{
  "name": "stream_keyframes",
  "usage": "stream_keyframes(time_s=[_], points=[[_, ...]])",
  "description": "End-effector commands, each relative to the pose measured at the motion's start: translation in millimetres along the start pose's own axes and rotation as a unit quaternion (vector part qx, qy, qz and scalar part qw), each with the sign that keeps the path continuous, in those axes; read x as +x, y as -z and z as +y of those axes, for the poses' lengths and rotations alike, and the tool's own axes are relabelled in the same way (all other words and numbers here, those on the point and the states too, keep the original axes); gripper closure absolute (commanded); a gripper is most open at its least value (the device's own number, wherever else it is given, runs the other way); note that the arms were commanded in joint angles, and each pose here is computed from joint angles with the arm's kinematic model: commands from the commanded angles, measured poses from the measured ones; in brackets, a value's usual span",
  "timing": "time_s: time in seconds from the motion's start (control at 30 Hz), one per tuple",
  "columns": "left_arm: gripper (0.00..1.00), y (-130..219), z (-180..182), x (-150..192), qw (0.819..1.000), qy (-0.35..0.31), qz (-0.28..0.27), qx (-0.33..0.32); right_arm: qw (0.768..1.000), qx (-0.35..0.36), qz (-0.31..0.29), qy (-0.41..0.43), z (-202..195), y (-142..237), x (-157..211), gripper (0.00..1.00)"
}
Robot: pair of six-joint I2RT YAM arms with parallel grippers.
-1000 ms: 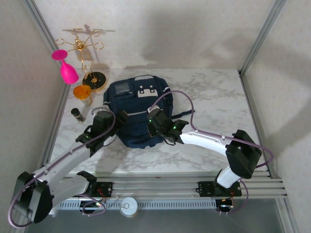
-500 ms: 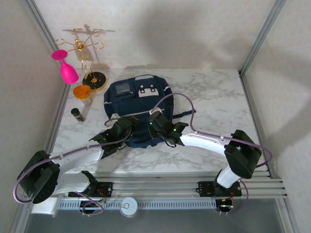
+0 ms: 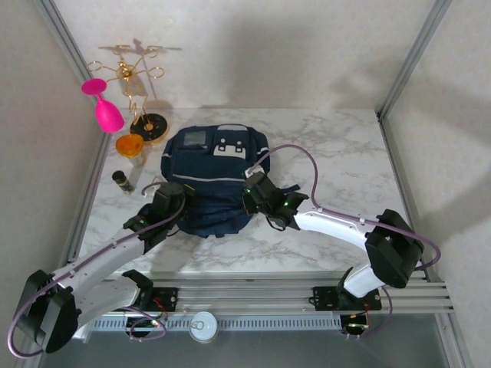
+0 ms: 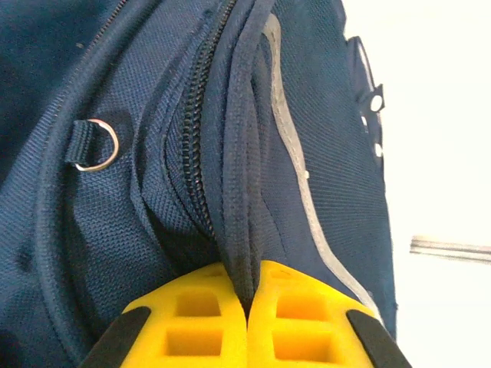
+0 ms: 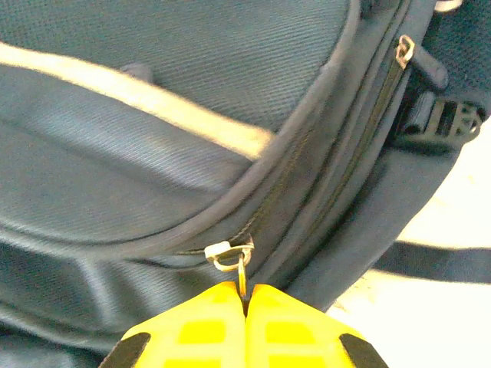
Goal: Pack the student bag
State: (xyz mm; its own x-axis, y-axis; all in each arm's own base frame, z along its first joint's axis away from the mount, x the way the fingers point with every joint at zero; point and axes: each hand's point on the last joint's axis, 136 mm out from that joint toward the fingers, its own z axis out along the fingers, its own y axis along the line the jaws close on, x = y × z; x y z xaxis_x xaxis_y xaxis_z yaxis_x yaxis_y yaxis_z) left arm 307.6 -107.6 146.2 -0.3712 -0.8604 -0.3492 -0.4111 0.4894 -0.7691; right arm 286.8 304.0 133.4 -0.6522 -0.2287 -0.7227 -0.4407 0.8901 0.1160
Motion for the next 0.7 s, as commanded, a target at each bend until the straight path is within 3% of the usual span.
stream_keyframes(time_s=[0.0, 0.2, 0.57, 0.67], points=[[1.0, 2, 50, -41, 0.99, -0.084, -0.051, -0.097, 0.995, 0.102, 0.021, -0.011, -62, -2, 10, 1.0], [1.0, -4, 56, -50, 0.989, -0.101, -0.037, -0.102, 0.985, 0.167, -0.003, -0.033, -94, -9, -15, 1.0], [1.0, -11, 47, -48, 0.987, -0.133, -0.012, -0.091, 0.988, 0.151, -0.008, -0.014, -97, -26, -32, 1.0], [1.0, -16, 40, -43, 0.987, -0.14, 0.004, -0.079, 0.992, 0.125, -0.003, -0.015, -88, -27, -33, 0.9]])
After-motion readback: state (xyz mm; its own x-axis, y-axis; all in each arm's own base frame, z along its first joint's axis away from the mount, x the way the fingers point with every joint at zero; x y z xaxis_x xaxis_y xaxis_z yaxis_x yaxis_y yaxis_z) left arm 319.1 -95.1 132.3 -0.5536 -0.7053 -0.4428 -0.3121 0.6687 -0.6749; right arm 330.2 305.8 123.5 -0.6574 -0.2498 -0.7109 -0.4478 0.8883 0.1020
